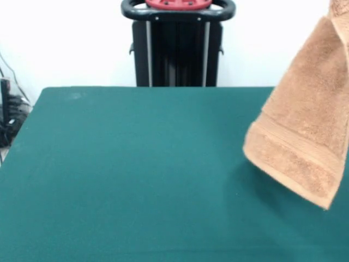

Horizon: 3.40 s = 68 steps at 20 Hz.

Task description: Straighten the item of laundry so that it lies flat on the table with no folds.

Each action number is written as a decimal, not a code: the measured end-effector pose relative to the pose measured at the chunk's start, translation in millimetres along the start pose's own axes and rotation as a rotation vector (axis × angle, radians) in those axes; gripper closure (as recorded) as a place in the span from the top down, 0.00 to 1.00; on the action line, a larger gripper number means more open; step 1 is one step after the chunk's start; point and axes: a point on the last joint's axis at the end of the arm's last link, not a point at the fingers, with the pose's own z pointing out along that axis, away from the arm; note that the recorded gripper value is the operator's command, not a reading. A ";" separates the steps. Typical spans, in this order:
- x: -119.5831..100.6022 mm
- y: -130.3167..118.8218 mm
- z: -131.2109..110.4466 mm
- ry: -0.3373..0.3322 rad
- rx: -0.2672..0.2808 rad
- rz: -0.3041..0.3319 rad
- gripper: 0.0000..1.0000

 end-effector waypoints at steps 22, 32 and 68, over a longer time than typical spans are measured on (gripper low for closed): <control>176.6 33.5 -16.4 0.106 0.028 -0.222 0.00; 275.5 7.4 -4.5 0.161 0.078 -0.337 0.00; 393.1 -67.6 35.5 0.118 0.287 -0.245 0.00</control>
